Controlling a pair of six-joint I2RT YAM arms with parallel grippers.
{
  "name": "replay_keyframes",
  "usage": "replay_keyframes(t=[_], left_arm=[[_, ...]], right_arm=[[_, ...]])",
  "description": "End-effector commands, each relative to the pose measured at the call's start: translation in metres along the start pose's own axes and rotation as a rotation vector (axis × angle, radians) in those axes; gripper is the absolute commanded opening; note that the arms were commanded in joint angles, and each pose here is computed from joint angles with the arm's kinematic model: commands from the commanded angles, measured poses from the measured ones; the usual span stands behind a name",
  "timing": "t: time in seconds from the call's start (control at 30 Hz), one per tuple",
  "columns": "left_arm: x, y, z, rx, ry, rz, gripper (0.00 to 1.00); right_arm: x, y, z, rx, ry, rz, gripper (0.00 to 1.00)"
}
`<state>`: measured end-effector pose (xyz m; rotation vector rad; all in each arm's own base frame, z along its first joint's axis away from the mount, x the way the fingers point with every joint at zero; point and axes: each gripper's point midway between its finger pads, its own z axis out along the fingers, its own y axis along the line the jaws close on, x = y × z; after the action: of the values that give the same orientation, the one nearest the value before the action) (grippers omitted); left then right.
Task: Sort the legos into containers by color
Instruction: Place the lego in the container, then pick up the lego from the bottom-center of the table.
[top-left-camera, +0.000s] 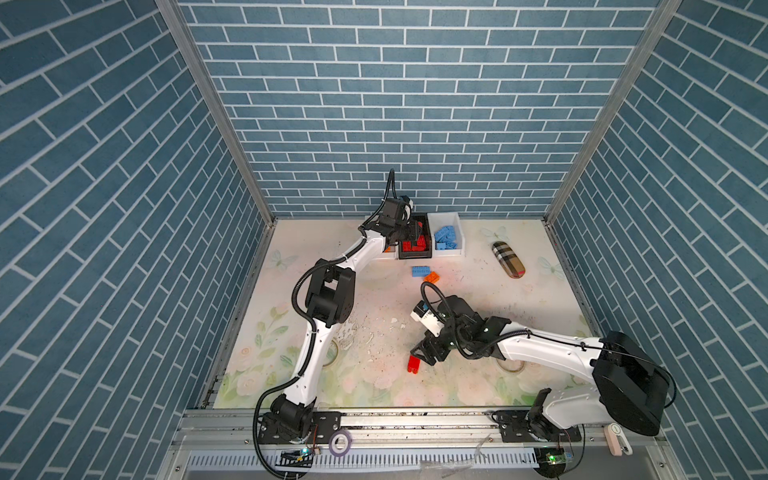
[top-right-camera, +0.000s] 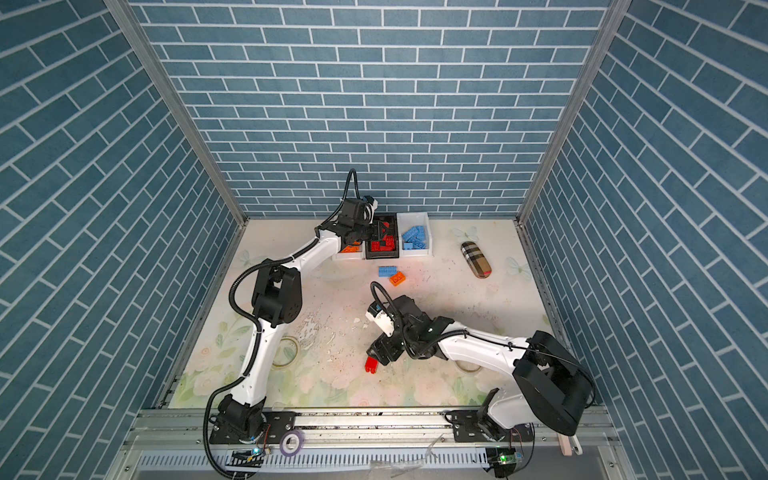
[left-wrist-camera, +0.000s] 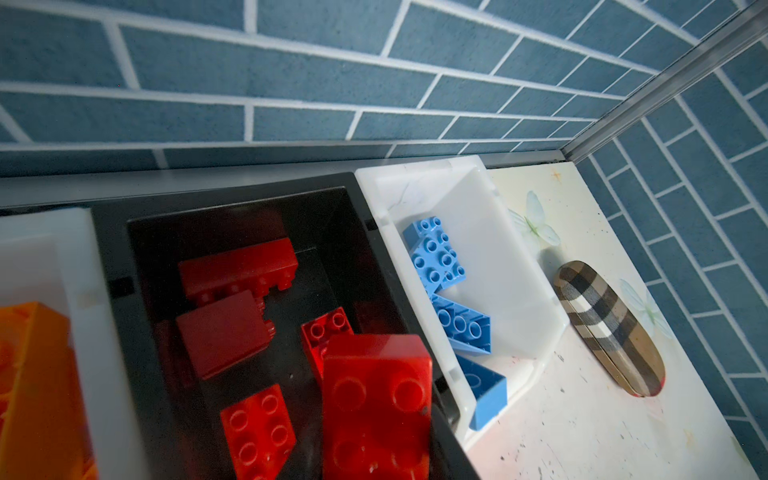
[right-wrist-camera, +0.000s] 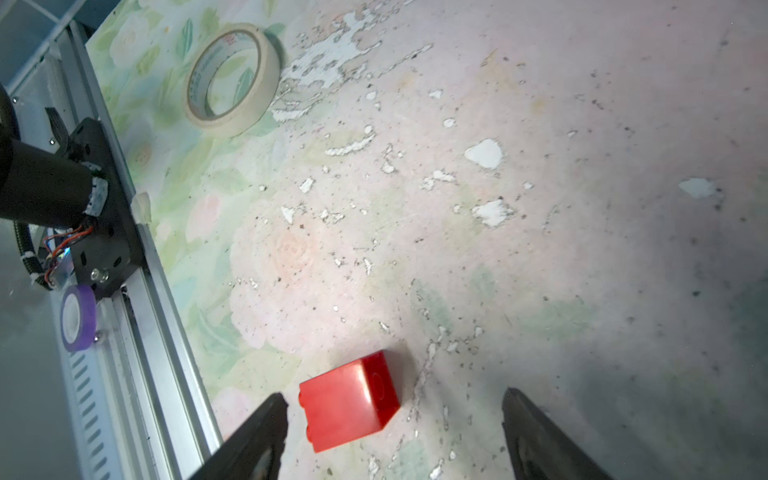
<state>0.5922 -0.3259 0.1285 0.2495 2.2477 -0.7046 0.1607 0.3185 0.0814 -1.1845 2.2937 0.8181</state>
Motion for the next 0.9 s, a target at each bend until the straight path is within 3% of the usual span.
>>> replay_keyframes(t=[0.0,0.43,0.87], left_arm=[[-0.003,0.008,0.006,0.001,0.007,-0.001,0.36],[-0.016,0.018,0.007,0.007,-0.016,-0.031,0.61],[-0.039,0.0,-0.03,0.011,-0.058,0.005,0.63]], right_arm=[[0.0,0.009,0.003,-0.006,0.024,-0.093,0.83],[0.02,0.015,0.025,0.049,0.148,-0.183,0.84],[0.034,0.016,0.044,0.072,0.209,-0.226,0.82]])
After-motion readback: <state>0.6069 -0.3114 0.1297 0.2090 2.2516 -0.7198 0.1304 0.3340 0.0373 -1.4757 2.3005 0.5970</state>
